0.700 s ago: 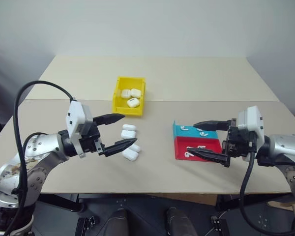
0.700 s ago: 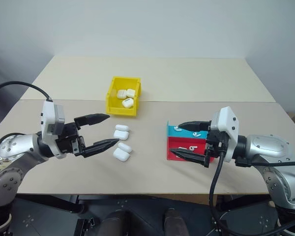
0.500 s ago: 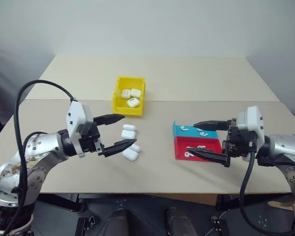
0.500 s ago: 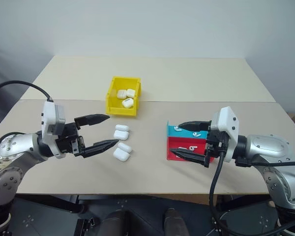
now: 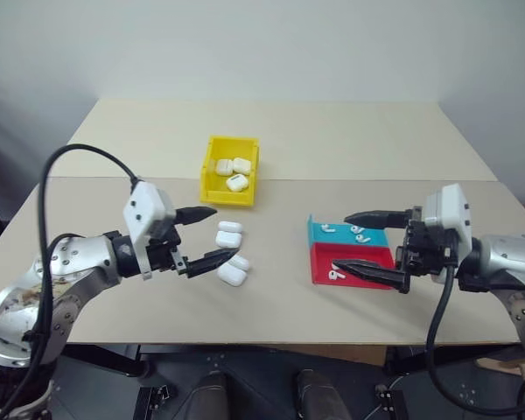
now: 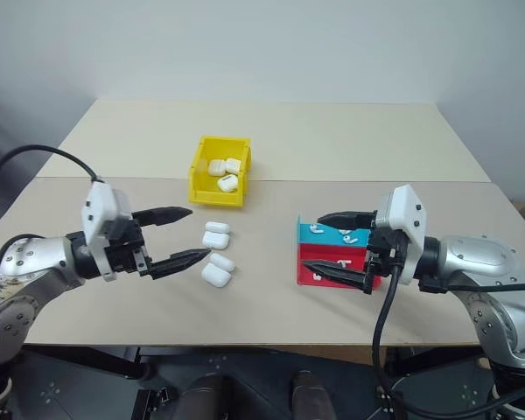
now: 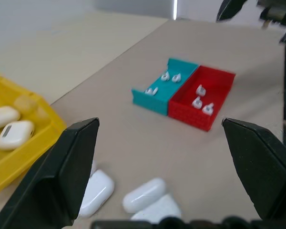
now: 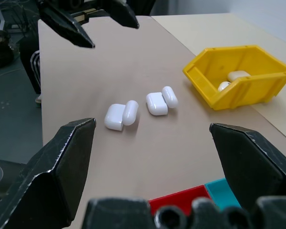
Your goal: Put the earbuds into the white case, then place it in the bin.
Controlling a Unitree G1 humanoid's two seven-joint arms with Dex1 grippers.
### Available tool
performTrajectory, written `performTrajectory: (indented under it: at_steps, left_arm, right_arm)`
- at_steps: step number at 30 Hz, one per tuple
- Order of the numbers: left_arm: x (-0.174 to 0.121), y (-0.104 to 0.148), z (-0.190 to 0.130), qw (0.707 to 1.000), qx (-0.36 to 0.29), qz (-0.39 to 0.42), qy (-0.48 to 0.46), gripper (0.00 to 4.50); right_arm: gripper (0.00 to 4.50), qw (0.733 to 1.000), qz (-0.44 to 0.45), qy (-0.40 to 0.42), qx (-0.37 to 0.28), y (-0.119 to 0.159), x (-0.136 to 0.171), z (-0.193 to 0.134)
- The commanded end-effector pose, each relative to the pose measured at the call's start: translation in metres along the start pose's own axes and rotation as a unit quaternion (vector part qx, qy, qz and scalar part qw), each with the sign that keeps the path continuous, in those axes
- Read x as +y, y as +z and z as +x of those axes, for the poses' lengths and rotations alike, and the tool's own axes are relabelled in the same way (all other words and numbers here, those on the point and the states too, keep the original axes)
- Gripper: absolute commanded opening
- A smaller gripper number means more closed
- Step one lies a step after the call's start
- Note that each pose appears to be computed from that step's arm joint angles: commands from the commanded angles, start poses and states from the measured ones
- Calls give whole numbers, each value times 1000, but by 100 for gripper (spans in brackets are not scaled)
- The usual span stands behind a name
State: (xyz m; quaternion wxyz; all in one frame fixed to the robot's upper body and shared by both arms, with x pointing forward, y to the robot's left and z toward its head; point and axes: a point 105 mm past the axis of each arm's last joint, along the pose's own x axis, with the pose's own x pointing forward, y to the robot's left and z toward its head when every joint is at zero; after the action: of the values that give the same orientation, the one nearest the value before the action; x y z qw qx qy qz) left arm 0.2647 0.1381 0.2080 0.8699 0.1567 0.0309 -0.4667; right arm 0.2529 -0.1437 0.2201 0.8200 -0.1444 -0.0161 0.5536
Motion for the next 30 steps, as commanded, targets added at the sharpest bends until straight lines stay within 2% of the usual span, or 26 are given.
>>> performTrajectory:
  at_steps: [1,5,8,12,14,20,26,30]
  left_arm:
    - [-6,6,1,1000,18,16,3,450]
    - [-1,-5,9,996,72,41,41,450]
    - [-1,-14,15,993,107,26,44,450]
    - [-3,-34,24,976,214,-2,38,450]
    - [-6,-33,25,972,235,-9,17,450]
    - [-10,-53,25,922,383,-52,-11,450]
    - [-4,-70,43,902,419,-105,-3,450]
    - [-1,-71,55,896,426,-125,10,450]
  right_arm:
    - [446,1000,-22,4,-13,12,2,-2]
    - [446,1000,-21,0,-13,11,4,-2]
    - [446,1000,-19,-4,-15,10,7,0]
    - [446,1000,-18,-8,-15,10,11,-1]
    - [446,1000,-17,-10,-15,10,12,-2]
    - [446,1000,-14,-16,-17,9,16,1]
    - [446,999,-10,-23,-20,8,19,0]
    - [446,999,-9,-26,-21,7,21,1]
